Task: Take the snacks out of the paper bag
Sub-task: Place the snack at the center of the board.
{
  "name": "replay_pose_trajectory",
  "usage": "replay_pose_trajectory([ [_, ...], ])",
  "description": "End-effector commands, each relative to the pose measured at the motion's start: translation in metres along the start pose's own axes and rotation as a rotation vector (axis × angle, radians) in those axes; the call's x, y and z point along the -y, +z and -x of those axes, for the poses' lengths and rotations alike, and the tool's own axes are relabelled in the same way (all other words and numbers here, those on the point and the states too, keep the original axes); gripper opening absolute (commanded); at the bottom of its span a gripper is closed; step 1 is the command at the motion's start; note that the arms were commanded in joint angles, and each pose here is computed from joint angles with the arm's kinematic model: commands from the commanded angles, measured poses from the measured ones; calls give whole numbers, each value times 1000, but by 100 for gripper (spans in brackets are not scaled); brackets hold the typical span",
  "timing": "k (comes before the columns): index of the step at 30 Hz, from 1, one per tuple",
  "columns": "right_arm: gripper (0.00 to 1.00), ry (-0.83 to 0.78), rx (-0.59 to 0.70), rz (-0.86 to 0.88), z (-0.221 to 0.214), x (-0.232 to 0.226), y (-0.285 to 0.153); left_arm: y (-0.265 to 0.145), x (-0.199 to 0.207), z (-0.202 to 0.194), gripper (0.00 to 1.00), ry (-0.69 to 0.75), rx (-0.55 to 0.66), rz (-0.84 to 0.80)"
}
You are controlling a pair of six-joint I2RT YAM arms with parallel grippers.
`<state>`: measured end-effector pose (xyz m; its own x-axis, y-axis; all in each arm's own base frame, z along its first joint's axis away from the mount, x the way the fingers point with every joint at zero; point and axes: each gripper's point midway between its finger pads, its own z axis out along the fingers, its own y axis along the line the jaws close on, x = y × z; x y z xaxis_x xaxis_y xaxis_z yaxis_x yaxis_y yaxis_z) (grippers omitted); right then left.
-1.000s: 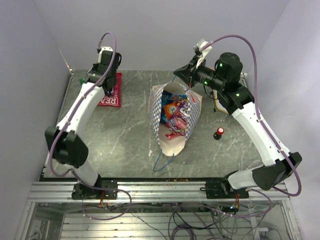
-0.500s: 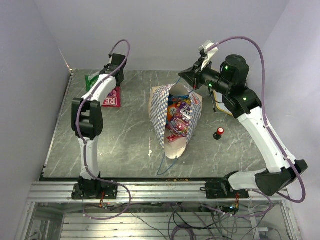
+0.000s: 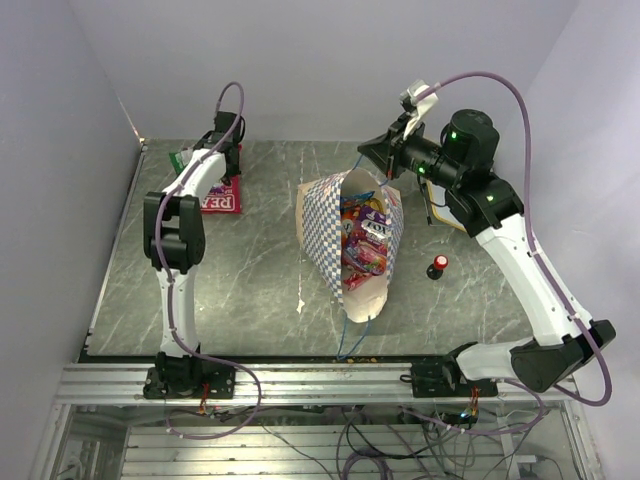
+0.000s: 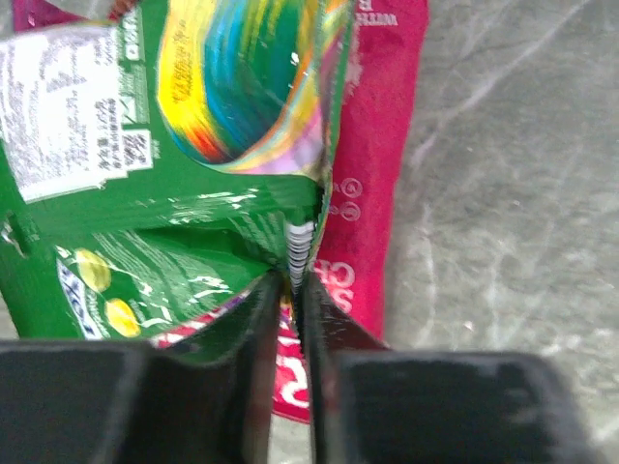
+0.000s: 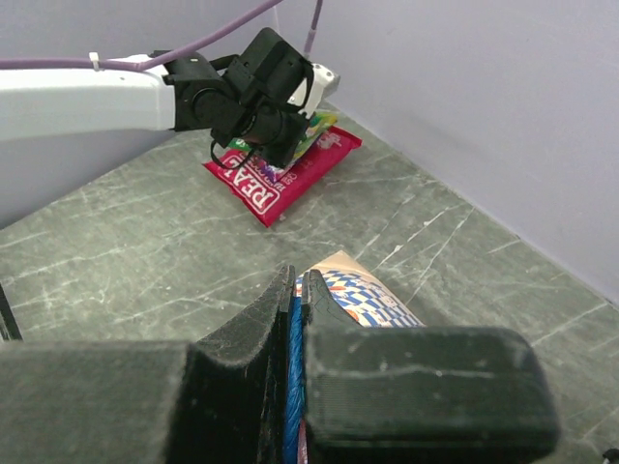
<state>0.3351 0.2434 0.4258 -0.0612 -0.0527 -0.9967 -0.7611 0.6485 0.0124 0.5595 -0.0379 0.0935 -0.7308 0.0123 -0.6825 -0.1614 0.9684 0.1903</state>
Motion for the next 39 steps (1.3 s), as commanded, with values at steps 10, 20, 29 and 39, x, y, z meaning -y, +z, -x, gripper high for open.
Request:
replay_pose_trajectory([
  [10,0,5,112,104,32,-9,22,-137,-16,37,69,-246,63,-136],
  [20,0,82,110,117,27,-11,27,-268,48,-36,82,-275,52,-509],
  [29,0,212,166,252,33,-35,30,-397,98,-97,78,-294,199,-804],
  [39,0,339,40,451,8,-92,17,-457,143,-148,77,-72,250,-883],
])
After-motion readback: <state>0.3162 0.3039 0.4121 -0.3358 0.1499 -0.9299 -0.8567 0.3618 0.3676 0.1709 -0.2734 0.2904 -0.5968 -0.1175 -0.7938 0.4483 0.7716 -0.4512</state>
